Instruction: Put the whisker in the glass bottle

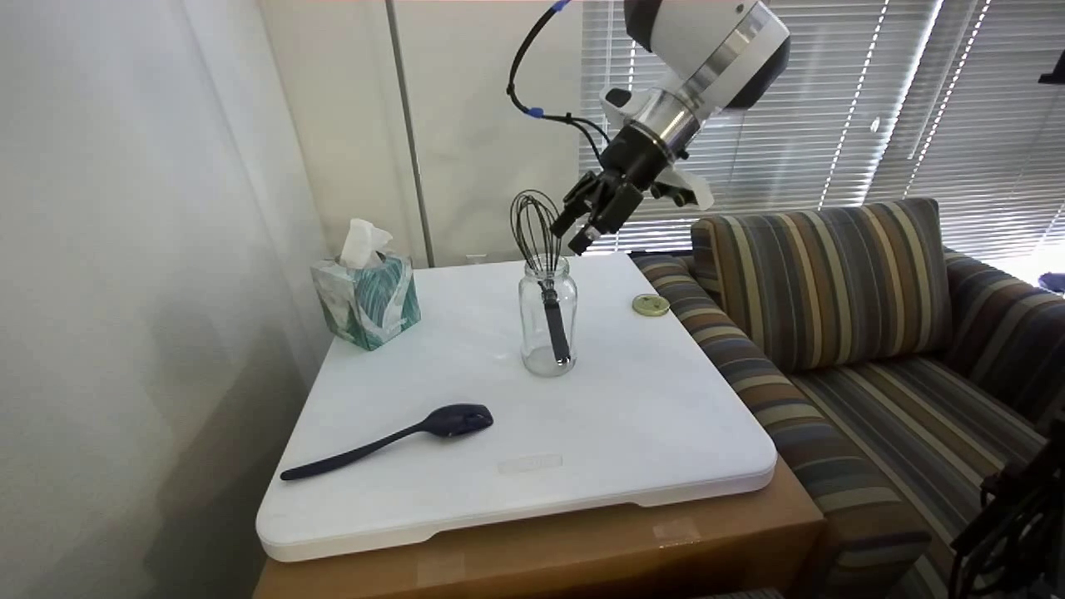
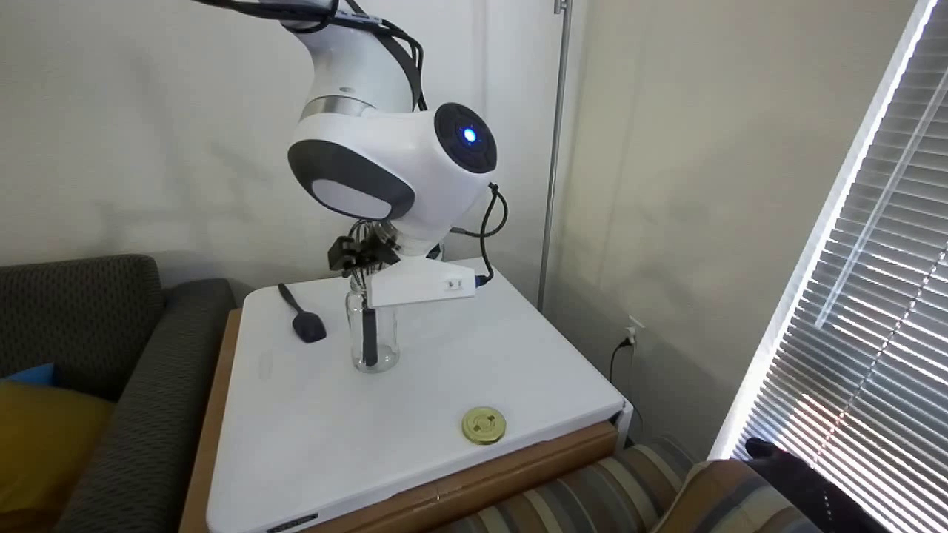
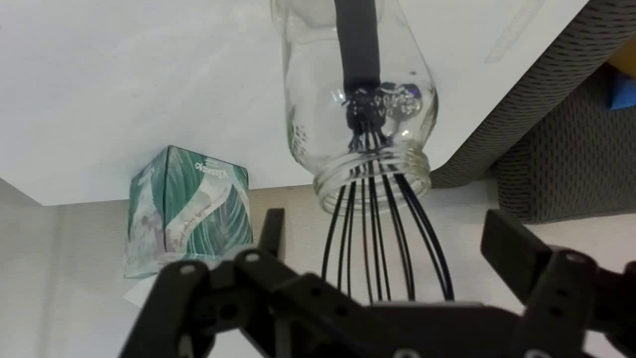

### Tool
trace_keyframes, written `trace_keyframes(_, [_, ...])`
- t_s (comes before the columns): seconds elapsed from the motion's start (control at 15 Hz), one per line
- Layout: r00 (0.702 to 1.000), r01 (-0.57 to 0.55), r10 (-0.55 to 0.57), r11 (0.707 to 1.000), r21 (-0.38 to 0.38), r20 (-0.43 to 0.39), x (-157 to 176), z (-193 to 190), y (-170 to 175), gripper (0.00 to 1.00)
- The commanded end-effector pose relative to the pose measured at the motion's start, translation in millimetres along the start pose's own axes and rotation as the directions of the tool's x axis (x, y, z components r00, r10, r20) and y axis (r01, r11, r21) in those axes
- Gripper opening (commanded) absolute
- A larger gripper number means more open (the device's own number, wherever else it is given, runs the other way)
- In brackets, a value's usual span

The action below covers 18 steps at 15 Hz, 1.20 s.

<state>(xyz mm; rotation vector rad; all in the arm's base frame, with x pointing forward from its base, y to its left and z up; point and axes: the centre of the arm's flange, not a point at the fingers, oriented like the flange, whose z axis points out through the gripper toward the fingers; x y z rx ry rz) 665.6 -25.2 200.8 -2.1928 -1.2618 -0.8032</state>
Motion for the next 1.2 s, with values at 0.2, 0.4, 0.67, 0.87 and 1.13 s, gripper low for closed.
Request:
trace_keyframes(0.2, [0.962, -0.053, 0.091, 0.987, -0.153, 0.256, 32.1, -24.1, -32.4, 1.0])
trace_keyframes(0.4, [0.905, -0.044, 0.114, 0.983, -0.176, 0.41, 66.9, -42.2, -53.2, 1.0])
trace_keyframes(0.67, [0.78, -0.135, 0.227, 0.971, -0.198, 0.583, 102.0, -71.9, -71.3, 1.0])
trace_keyframes(0.87, [0.74, -0.134, 0.254, 0.963, -0.234, 0.622, 99.3, -69.6, -70.8, 1.0])
trace_keyframes(1.13, [0.74, -0.142, 0.259, 0.962, -0.232, 0.621, 108.1, -72.1, -76.0, 1.0])
